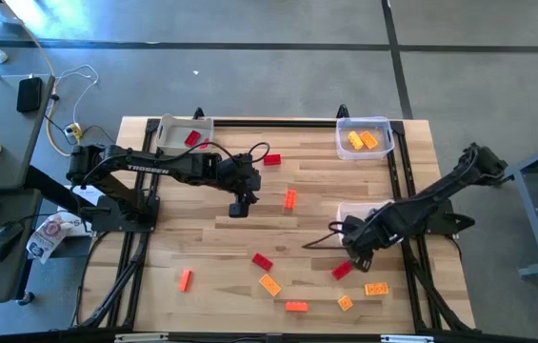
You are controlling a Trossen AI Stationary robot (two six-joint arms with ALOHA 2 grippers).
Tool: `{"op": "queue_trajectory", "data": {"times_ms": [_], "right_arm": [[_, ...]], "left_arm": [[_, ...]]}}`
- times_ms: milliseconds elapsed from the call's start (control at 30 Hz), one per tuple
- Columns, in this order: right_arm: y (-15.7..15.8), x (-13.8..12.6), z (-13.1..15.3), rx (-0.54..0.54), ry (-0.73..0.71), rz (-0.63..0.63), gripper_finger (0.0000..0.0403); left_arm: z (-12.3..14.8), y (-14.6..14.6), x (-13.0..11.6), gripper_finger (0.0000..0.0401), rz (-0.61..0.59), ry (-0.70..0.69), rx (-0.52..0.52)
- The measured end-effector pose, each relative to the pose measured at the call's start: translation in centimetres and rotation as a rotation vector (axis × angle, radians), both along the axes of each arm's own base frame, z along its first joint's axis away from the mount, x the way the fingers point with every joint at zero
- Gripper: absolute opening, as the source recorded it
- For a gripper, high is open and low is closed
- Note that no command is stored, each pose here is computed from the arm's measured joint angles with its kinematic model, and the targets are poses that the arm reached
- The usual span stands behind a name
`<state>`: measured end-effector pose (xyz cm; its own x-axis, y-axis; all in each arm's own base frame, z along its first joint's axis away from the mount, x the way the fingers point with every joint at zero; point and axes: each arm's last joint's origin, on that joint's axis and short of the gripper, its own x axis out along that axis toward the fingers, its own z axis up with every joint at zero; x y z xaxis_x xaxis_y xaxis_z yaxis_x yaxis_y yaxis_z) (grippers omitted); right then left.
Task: Sort & place blocks by color
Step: Put the yellow game piece into the transparent bin
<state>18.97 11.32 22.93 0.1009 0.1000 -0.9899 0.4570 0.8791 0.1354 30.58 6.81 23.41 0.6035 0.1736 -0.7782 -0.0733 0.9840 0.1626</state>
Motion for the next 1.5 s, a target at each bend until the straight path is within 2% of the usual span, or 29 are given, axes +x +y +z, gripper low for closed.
{"op": "queue_trajectory", "data": {"times_ms": [200,333,433,700,1100,1300,1500], "right_arm": [[1.5,-0.7,0.0,0.019,-0.017,-0.004,0.0214],[2.7,-1.3,0.1,0.034,-0.035,0.052,0.0232],[3.5,-1.7,0.1,0.047,-0.047,0.081,0.0233],[5.5,-2.8,-0.3,0.063,-0.031,0.045,0.0233],[9.3,-3.0,-3.9,0.077,0.076,0.115,0.0233],[10.3,-3.6,-5.1,0.044,0.104,0.162,0.0233],[10.9,-4.0,-6.3,-0.033,0.105,0.184,0.0233]], "left_arm": [[0.0,0.0,0.0,0.0223,0.001,0.000,-0.001],[0.0,0.0,0.0,0.0223,0.001,0.000,-0.001],[0.0,0.0,0.0,0.0223,0.002,0.000,-0.001],[0.0,0.0,0.0,0.0223,0.035,-0.007,-0.027],[0.0,0.0,0.0,0.0223,0.066,-0.017,-0.052],[0.1,0.0,0.1,0.0223,0.068,-0.024,-0.052],[0.2,0.0,0.3,0.0223,0.067,-0.051,-0.047]]}}
